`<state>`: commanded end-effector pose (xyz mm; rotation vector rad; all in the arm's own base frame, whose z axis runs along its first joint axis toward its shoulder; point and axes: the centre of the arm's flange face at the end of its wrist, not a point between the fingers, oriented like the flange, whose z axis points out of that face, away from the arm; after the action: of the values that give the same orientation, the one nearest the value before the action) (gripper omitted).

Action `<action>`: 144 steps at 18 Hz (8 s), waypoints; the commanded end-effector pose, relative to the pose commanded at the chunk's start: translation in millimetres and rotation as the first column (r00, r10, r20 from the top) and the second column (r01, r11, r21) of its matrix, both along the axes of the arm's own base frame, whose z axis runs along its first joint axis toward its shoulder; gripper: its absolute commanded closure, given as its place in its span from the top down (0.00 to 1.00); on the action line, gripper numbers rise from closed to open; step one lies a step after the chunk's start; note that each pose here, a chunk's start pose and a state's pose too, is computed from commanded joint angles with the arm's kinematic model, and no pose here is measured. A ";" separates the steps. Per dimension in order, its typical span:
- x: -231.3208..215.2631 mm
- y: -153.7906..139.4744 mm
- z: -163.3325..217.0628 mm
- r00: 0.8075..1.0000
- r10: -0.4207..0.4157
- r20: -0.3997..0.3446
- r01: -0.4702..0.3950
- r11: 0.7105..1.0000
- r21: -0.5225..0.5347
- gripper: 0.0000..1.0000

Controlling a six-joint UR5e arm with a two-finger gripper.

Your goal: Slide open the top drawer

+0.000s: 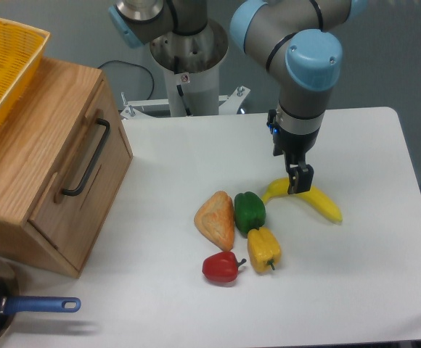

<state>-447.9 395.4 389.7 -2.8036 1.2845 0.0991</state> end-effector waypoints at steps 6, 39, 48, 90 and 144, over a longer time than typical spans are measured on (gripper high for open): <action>-0.2 1.1 2.2 1.000 -0.002 -0.004 0.002 1.000 0.002 1.00; 41.2 35.1 -17.5 0.945 0.325 0.047 -0.325 0.946 0.002 1.00; 64.3 45.3 -7.3 0.906 0.420 0.050 -0.420 0.907 0.005 1.00; 206.6 135.4 52.4 0.632 0.707 0.317 -0.723 0.685 -0.087 1.00; 248.4 153.5 31.2 0.540 0.777 0.323 -0.768 0.612 -0.188 1.00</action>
<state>-199.4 549.0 420.8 -2.9533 -0.1187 -0.4090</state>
